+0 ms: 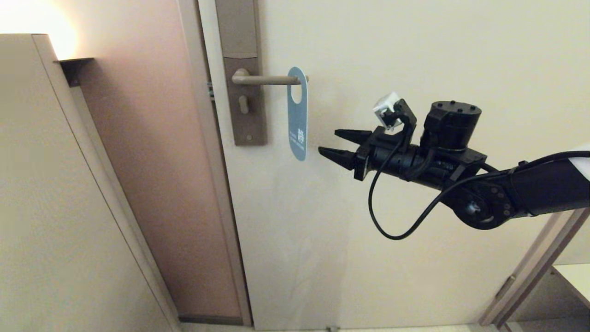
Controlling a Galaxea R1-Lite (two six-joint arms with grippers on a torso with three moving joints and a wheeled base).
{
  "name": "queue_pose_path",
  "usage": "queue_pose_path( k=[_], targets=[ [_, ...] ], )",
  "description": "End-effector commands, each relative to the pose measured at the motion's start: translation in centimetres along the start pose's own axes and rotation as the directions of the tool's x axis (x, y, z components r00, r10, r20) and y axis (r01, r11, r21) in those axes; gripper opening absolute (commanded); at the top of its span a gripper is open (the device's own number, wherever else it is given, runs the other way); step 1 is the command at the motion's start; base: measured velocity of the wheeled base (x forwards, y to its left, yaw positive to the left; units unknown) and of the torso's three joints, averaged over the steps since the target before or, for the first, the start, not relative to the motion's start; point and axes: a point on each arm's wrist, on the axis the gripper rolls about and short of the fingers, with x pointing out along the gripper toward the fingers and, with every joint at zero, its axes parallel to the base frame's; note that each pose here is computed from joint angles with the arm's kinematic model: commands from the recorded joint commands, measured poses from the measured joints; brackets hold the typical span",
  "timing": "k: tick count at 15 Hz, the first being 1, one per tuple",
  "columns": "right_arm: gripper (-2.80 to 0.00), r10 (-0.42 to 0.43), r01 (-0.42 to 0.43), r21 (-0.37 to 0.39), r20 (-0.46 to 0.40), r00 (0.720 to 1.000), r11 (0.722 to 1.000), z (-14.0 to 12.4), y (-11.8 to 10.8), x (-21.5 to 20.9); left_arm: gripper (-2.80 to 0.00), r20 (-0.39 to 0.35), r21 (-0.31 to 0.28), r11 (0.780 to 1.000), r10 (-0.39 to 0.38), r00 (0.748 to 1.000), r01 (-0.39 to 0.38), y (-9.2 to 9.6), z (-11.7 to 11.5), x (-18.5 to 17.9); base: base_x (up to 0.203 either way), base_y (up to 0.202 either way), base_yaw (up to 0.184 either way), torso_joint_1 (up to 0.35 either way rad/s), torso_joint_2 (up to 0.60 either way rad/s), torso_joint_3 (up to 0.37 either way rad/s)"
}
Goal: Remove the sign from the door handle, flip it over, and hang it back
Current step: Hang the sign back with the other side facing out
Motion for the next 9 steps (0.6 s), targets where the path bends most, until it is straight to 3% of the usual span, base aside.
queue_pose_path(
  k=[1, 9],
  targets=[
    [-2.8, 0.0, 0.0, -0.006, 0.005, 1.0, 1.0, -0.1, -0.2, 0.2, -2.8, -0.001, 0.001, 1.0, -0.001, 1.0, 0.001, 0.0, 0.0, 0.0, 0.0, 0.0, 0.0, 0.0, 0.0, 0.0],
    [-2.8, -0.009, 0.014, -0.065, 0.073, 0.997, 0.998, -0.2, -1.4, 3.2, -2.8, -0.001, 0.001, 1.0, -0.001, 1.0, 0.001, 0.0, 0.0, 0.0, 0.0, 0.0, 0.0, 0.0, 0.0, 0.0]
  ],
)
